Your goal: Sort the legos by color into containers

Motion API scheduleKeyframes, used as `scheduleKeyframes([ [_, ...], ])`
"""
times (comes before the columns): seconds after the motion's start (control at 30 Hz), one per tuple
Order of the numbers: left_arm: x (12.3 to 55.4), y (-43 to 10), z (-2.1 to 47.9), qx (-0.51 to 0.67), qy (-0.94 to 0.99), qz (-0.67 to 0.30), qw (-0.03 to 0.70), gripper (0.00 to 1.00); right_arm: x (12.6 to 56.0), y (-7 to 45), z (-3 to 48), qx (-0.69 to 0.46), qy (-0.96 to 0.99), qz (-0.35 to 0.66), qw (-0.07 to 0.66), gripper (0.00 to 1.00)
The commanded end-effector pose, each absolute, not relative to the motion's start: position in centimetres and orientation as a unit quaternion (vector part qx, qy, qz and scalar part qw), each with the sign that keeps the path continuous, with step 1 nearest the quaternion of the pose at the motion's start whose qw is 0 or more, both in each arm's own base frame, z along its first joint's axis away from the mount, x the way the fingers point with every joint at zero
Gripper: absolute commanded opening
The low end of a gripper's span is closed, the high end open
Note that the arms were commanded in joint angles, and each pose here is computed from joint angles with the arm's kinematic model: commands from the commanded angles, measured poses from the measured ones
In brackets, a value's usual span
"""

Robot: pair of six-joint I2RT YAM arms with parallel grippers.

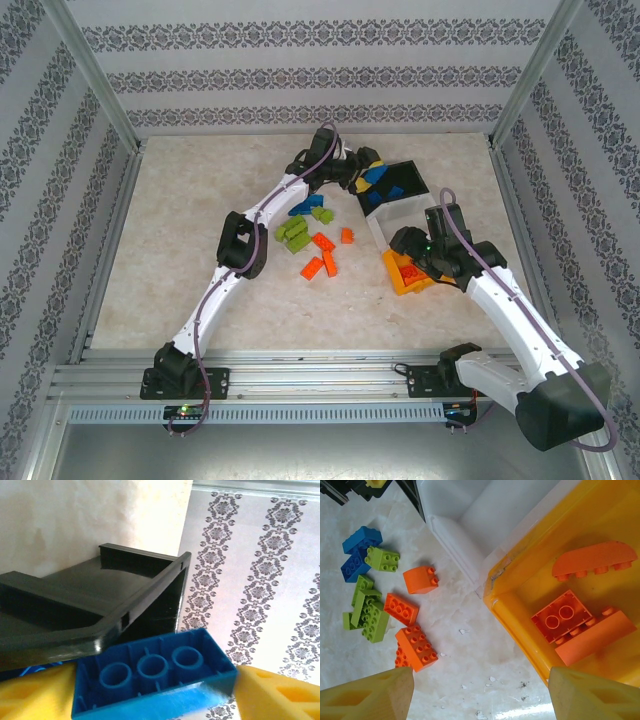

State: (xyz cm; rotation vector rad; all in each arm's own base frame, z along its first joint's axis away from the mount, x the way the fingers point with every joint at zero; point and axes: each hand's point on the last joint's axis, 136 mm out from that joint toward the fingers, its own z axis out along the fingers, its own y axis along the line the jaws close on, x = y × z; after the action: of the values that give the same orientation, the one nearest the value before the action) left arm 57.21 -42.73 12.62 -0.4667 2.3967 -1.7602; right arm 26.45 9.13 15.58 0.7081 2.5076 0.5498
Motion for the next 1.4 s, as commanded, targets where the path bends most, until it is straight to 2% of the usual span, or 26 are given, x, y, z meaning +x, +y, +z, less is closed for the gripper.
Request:
scheduleKeyframes([
  [0.0,57.1,-44.0,15.0,-0.135,0.776,-0.611,0.079,0.82,26.9,9.2,16.4,0.249,0.914,0.205,0.246,0.72],
  [0.1,57.1,-44.0,15.1,-0.135,0.775,-0.612,0.077,0.84,27.0,9.1,16.2,0.250,0.915,0.205,0.244,0.72],
  [0.2,56.9,-44.1,15.1,-0.130,0.776,-0.613,0.074,0.92,27.0,9.3,16.2,0.248,0.915,0.207,0.243,0.72],
  [0.43,56.7,-43.3,17.0,-0.109,0.778,-0.613,0.085,0.92,26.7,9.3,15.7,0.257,0.913,0.208,0.237,0.72],
  [0.53,55.9,-41.5,17.9,-0.080,0.804,-0.581,0.100,0.92,26.7,9.8,15.3,0.255,0.916,0.211,0.228,0.72],
  [0.67,54.5,-36.9,18.1,-0.061,0.856,-0.498,0.127,0.92,27.0,11.8,14.8,0.230,0.928,0.209,0.207,0.72],
  [0.9,49.6,-25.5,16.4,-0.050,0.940,-0.307,0.145,0.94,27.9,18.1,12.4,0.124,0.970,0.181,0.105,0.71],
  [1.13,43.3,-16.4,14.8,-0.129,0.937,-0.294,0.139,0.95,28.7,24.3,9.2,-0.013,0.992,0.124,0.036,0.68],
  [1.37,38.0,-11.5,13.7,-0.166,0.935,-0.285,0.128,0.96,30.3,25.8,6.5,-0.056,0.994,0.088,0.011,0.60],
])
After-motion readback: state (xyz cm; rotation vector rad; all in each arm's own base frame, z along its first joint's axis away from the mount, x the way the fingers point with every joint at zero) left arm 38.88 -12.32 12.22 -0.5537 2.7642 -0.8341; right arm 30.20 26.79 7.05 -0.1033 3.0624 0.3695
